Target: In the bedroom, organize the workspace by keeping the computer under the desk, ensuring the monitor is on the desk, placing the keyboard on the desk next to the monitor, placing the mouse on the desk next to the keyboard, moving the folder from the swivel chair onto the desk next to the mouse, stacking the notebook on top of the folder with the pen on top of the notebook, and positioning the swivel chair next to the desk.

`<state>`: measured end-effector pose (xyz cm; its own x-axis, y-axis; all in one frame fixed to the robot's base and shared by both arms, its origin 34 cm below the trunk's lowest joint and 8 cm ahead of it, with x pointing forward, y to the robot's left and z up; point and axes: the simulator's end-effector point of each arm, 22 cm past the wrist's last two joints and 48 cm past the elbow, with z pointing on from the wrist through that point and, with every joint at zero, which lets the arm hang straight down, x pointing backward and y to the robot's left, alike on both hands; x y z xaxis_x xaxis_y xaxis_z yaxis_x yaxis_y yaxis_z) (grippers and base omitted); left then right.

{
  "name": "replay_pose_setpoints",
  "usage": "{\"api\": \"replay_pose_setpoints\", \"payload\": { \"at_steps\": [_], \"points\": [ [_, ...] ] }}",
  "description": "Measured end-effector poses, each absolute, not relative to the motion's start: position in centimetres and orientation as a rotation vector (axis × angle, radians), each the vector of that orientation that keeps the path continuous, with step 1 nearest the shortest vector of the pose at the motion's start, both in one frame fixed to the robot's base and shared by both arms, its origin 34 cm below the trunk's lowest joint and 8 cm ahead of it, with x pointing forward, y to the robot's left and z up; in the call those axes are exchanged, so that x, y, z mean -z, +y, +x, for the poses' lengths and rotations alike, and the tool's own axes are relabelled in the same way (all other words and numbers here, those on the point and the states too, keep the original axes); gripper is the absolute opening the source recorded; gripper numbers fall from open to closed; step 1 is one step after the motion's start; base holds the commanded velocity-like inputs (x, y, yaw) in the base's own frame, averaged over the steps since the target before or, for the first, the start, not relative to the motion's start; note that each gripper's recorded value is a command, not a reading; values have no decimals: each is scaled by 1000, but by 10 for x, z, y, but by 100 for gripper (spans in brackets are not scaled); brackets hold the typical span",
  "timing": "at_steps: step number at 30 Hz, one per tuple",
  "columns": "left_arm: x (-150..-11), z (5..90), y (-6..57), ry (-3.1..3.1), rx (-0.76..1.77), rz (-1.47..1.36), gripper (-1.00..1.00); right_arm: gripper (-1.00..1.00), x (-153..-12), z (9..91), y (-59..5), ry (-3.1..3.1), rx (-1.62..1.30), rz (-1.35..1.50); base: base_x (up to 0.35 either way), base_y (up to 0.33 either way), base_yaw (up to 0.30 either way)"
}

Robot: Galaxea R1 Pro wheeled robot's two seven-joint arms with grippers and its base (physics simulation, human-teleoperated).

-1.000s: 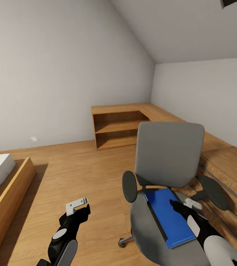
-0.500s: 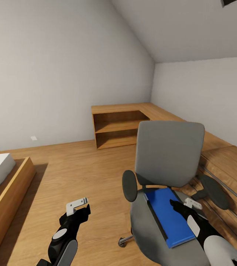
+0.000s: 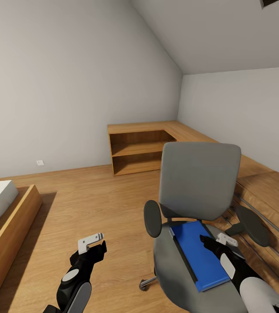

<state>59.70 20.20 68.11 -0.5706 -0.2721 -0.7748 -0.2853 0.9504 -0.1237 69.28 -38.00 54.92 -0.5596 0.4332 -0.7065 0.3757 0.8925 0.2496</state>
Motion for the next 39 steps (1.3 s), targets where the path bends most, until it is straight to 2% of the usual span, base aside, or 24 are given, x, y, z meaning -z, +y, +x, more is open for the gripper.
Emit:
{"api": "replay_pose_setpoints", "payload": {
  "at_steps": [39],
  "points": [
    [-669, 595, 204, 2205, -25, -393, 100, 100, -538, 692, -380, 2222, -86, 575, -1, 0, 0]
  ]
}}
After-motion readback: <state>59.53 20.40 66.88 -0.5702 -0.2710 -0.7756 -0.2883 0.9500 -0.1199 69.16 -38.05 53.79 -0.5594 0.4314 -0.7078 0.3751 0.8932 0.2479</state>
